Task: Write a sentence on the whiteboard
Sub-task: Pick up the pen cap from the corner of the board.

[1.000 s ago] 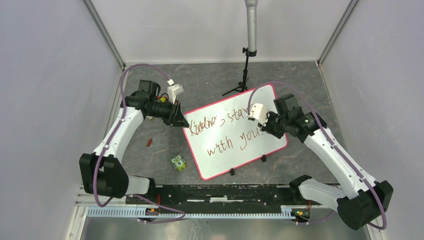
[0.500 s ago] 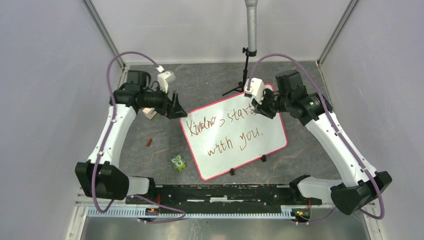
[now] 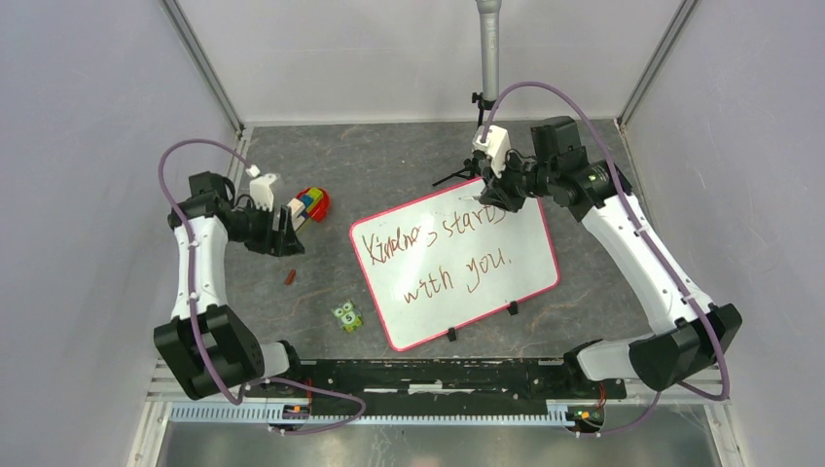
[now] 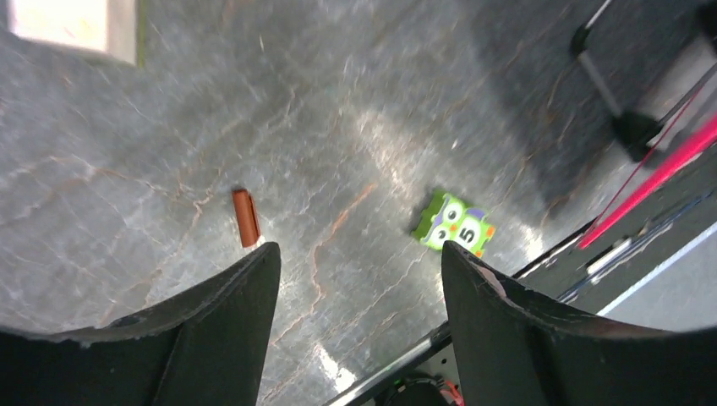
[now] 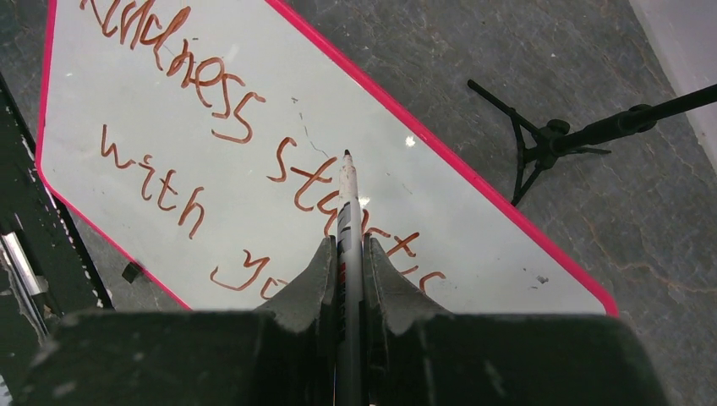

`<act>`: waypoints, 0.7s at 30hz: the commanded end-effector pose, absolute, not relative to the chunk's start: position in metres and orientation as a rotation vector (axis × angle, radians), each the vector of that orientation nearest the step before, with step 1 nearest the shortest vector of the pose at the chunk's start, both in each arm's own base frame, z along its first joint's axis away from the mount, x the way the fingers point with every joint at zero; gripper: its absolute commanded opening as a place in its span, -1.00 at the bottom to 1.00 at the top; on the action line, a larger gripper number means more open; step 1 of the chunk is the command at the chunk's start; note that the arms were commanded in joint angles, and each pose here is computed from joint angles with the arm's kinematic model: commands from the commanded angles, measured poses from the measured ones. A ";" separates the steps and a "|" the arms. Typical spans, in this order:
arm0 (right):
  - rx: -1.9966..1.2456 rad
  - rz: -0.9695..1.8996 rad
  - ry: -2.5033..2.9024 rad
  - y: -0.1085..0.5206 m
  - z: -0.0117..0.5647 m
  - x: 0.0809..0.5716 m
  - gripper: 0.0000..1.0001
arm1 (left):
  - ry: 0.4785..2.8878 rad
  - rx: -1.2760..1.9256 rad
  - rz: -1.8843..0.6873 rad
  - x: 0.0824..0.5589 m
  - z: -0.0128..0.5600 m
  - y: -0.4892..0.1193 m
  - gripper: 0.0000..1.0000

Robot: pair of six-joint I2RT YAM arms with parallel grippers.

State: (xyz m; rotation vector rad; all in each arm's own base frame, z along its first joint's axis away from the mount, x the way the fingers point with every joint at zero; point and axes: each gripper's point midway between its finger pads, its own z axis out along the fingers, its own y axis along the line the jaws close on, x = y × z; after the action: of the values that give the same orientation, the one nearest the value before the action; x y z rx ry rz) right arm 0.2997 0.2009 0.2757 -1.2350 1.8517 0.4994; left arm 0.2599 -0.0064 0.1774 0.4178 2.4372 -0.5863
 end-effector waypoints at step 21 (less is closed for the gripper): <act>-1.156 0.498 1.843 0.187 0.297 0.305 -1.00 | 2.640 0.648 -0.396 0.236 0.044 0.025 0.28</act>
State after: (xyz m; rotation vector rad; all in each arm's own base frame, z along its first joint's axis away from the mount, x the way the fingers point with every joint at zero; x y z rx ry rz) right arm 0.3086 0.1909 0.2749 -1.1712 1.8947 0.5299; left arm 0.2224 0.0115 0.0616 0.5736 2.6600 -0.5175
